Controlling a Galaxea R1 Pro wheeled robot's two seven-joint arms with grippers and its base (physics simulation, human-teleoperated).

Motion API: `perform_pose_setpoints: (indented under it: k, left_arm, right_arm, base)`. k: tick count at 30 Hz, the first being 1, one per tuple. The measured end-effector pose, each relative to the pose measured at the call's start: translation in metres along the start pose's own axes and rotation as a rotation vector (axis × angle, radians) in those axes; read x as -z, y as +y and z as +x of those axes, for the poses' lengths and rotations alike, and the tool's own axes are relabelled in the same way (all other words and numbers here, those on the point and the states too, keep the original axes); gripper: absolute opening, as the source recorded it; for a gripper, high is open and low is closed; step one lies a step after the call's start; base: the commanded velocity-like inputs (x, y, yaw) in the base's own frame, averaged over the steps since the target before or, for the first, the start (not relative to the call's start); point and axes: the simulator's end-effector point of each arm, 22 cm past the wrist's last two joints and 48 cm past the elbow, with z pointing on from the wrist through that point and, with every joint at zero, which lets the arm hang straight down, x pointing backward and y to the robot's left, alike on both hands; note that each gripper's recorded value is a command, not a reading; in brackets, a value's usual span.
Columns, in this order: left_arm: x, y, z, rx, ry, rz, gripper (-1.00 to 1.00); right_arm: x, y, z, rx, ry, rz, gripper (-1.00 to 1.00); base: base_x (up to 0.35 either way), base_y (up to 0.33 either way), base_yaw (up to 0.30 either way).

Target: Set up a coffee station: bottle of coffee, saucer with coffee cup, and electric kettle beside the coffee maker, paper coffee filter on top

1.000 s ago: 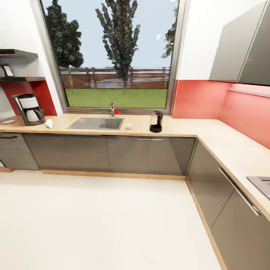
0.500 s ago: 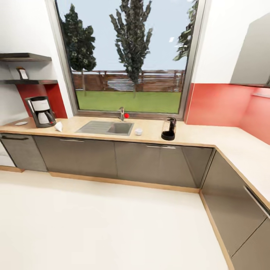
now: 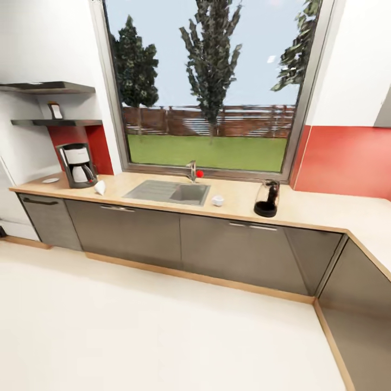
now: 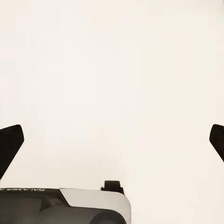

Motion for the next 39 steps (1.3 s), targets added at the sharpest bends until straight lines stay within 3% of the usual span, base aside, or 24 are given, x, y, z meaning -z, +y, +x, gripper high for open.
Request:
perform_pose_setpoints:
  k: [21,32,39]
  left_arm:
    - [0.001,0.000,-0.009,0.001,-0.020,0.001,1.00]
    - [0.001,0.000,-0.009,0.001,-0.021,0.001,1.00]
    - [0.001,0.000,-0.009,0.001,-0.021,0.001,1.00]
  right_arm:
    - [0.001,0.000,-0.007,0.003,-0.016,0.000,1.00]
    - [0.001,0.001,0.007,0.083,0.010,-0.005,1.00]
    - [0.002,0.001,0.010,0.095,0.017,-0.005,1.00]
  base:
    - [0.340,0.000,0.137]
    - [0.340,0.000,0.002]
    - [0.339,0.009,0.000]
